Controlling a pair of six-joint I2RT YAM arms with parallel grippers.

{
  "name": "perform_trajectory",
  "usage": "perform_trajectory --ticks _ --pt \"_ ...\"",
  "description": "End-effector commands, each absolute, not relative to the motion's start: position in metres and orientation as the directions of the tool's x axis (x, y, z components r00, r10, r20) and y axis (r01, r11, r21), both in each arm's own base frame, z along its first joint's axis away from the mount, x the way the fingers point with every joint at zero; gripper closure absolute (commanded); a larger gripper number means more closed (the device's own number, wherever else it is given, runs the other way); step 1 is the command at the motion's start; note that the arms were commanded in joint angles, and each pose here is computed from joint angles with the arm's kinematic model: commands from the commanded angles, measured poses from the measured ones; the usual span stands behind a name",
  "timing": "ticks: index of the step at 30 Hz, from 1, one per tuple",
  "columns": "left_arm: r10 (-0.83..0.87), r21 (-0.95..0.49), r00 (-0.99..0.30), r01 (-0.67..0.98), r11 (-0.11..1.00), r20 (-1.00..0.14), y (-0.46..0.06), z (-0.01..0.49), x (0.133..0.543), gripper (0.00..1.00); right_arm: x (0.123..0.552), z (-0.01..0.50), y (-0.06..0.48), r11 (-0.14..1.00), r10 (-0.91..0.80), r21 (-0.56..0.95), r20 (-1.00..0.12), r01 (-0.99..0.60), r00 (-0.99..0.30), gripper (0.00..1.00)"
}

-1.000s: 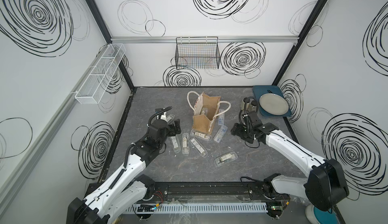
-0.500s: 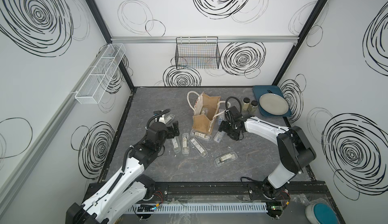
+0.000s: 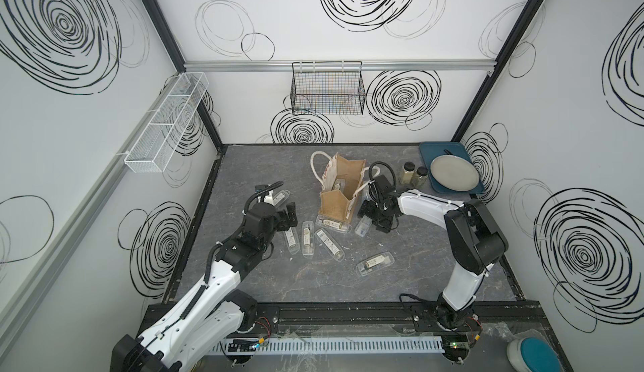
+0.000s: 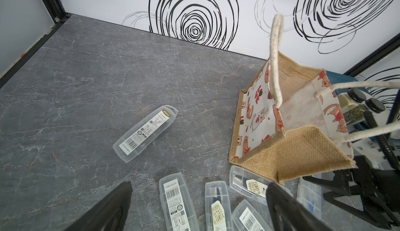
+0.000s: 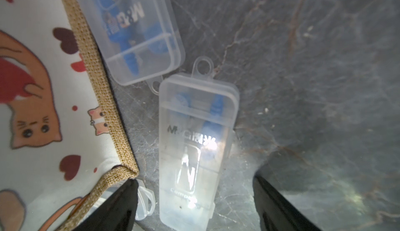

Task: Put the compass set into the canvas bag
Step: Pick up the compass set at the center of the board.

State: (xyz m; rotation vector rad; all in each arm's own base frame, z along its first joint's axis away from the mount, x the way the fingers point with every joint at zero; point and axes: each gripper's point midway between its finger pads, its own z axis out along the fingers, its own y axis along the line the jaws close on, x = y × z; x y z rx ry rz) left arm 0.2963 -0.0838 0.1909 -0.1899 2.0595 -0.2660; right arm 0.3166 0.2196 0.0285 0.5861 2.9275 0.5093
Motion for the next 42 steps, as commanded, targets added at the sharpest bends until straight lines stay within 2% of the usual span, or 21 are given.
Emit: perform_trajectory --ticks 1,9,16,32,42 --pt "-0.264 -0.285 -0.460 -0.024 0.958 -0.848 -0.082 0.191 0.299 0.01 0.322 0.030 0.224 0.862 0.408 0.342 -0.032 0.374 -0.912 0.13" --pt "-0.273 -0.297 -0.468 -0.024 0.955 -0.840 -0.084 0.186 0.301 0.01 0.327 0.022 0.228 0.881 0.386 0.304 -0.016 0.363 -0.922 0.13" --pt "-0.275 -0.294 -0.468 -0.034 0.955 -0.840 -0.082 0.184 0.301 0.01 0.321 0.013 0.232 0.912 0.320 0.257 0.037 0.319 -0.947 0.17" --pt "-0.285 -0.302 -0.463 -0.039 0.953 -0.839 -0.080 0.185 0.300 0.01 0.309 0.005 0.217 0.955 0.243 0.164 0.039 0.246 -0.969 0.23" --pt "-0.285 -0.303 -0.462 -0.038 0.952 -0.840 -0.080 0.185 0.301 0.01 0.306 -0.004 0.212 0.968 0.222 0.107 0.057 0.227 -0.973 0.32"
